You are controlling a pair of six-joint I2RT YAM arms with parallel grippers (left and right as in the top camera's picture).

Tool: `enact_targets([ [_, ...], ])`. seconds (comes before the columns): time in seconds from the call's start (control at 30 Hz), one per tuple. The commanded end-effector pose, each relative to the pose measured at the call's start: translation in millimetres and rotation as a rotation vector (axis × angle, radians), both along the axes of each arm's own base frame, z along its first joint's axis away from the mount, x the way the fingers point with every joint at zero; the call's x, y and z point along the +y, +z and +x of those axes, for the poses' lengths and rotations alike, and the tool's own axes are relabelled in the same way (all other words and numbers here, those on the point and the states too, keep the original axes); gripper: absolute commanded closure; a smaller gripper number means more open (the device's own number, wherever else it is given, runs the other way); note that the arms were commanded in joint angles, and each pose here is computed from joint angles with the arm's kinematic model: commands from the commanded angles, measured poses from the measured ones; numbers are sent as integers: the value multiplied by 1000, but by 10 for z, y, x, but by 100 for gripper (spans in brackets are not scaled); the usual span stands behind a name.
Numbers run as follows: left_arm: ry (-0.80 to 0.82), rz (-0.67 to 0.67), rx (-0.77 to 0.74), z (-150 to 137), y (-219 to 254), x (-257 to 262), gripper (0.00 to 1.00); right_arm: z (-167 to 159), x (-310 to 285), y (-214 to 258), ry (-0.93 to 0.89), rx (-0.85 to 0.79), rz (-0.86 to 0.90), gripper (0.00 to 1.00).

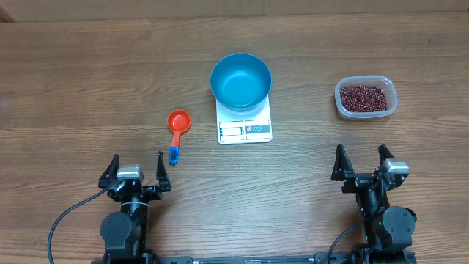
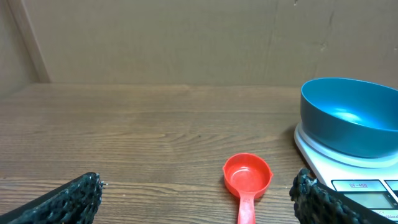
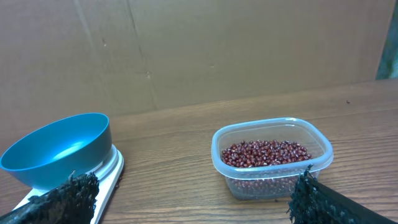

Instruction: Scoop item into bowl and weigh 150g on scale

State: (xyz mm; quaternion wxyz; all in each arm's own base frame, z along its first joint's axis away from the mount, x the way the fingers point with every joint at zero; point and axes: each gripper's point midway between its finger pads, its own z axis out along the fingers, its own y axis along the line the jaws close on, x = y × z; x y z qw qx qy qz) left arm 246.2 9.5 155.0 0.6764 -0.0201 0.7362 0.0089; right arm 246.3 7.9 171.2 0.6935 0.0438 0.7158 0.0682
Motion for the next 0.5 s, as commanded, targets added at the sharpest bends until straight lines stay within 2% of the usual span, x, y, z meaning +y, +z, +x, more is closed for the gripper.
enact_targets([
  [0.0, -11, 21, -6, -2, 6, -13, 0, 0, 17, -17, 7, -5, -4, 0],
  [0.47, 1, 21, 41, -87, 134, 6, 1, 0, 17, -17, 7, -5, -4, 0],
])
